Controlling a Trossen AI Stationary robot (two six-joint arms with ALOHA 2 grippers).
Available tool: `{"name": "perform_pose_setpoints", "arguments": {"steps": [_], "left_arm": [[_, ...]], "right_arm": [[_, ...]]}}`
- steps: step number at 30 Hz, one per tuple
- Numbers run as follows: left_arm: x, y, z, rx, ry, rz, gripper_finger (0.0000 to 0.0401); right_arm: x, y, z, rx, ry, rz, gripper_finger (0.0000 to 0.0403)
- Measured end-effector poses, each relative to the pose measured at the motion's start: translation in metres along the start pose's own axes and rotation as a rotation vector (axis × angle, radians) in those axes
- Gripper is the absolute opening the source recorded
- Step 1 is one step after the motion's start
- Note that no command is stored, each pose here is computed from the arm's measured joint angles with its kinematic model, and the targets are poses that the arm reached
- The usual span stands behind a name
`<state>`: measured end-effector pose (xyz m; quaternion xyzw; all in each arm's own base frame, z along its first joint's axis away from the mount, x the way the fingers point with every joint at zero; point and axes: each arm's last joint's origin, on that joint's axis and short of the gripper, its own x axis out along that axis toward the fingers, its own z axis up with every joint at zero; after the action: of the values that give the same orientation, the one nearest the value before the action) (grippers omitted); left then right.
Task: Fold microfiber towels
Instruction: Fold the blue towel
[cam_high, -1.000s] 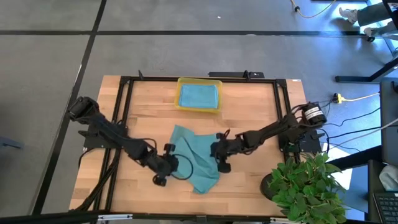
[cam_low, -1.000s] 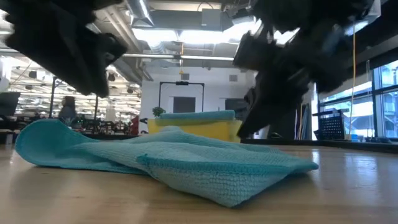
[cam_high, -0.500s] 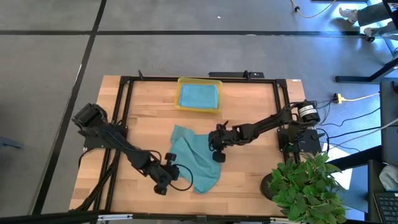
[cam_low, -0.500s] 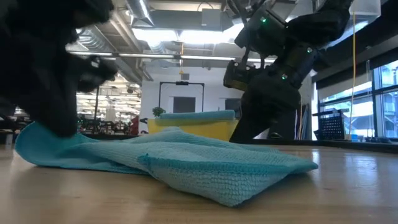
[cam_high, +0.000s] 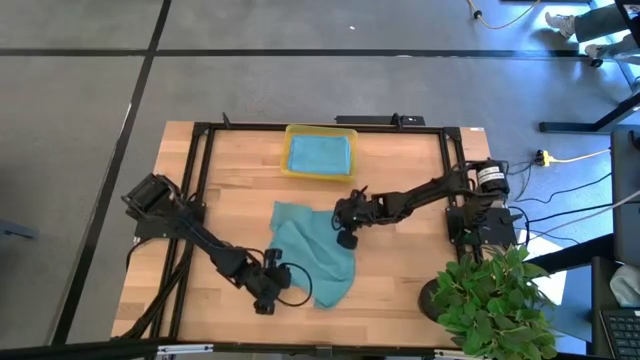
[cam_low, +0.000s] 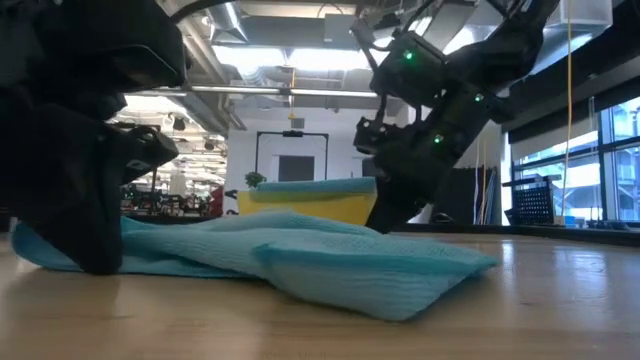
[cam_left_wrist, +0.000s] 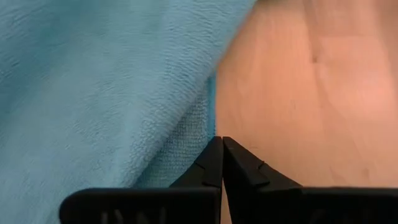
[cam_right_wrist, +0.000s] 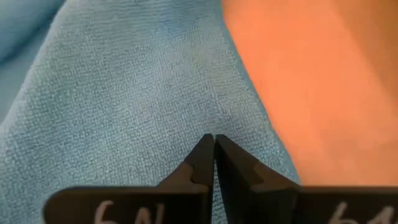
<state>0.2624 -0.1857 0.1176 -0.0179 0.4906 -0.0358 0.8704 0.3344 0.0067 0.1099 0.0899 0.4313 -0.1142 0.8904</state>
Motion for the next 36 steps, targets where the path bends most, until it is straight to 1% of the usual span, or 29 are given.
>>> {"name": "perform_pose_setpoints", "arguments": {"steps": [2,6,7,13,17,19,22,24,26,28,31,33,36], "left_arm": [[-0.003,-0.008,-0.002,-0.002,-0.005,-0.042,0.0001],[-0.008,-0.028,-0.011,-0.001,0.05,-0.214,0.0001],[-0.009,-0.032,-0.013,-0.007,0.058,-0.24,0.0001],[-0.013,-0.049,-0.02,0.007,0.046,-0.328,0.0001],[-0.014,-0.05,-0.02,0.014,0.017,-0.298,0.0001],[-0.013,-0.048,-0.019,0.024,0.0,-0.278,0.0001],[-0.013,-0.045,-0.016,0.018,-0.011,-0.263,0.0003],[-0.019,-0.044,-0.011,0.013,-0.032,-0.273,0.0001],[-0.029,-0.045,-0.006,0.034,-0.075,-0.274,0.0001],[-0.042,-0.049,-0.001,0.072,-0.133,-0.277,0.0002],[-0.066,-0.052,0.004,0.101,-0.2,-0.24,0.0001],[-0.078,-0.051,0.0,0.113,-0.215,-0.192,0.0001],[-0.088,-0.05,-0.006,0.136,-0.221,-0.114,0.0003]], "right_arm": [[0.002,-0.006,0.0,0.016,0.004,-0.045,0.0021],[0.003,-0.015,0.001,0.037,0.003,-0.116,0.0021],[0.003,-0.017,0.001,0.04,0.002,-0.129,0.0021],[0.004,-0.026,0.002,0.061,-0.005,-0.194,0.0021],[0.004,-0.028,0.001,0.042,-0.006,-0.236,0.0021],[0.001,-0.028,0.002,0.024,-0.003,-0.236,0.0021],[-0.007,-0.026,0.004,-0.006,-0.001,-0.214,0.0021],[-0.018,-0.023,0.011,-0.017,-0.032,-0.197,0.0022],[-0.03,-0.02,0.016,-0.023,-0.052,-0.178,0.0024],[-0.041,-0.017,0.017,-0.041,-0.051,-0.147,0.0032],[-0.061,-0.004,0.023,-0.085,-0.104,-0.092,0.0055],[-0.071,0.01,0.024,-0.145,-0.141,-0.038,0.0072],[-0.083,0.039,0.02,-0.268,-0.193,0.084,0.0098]]}}
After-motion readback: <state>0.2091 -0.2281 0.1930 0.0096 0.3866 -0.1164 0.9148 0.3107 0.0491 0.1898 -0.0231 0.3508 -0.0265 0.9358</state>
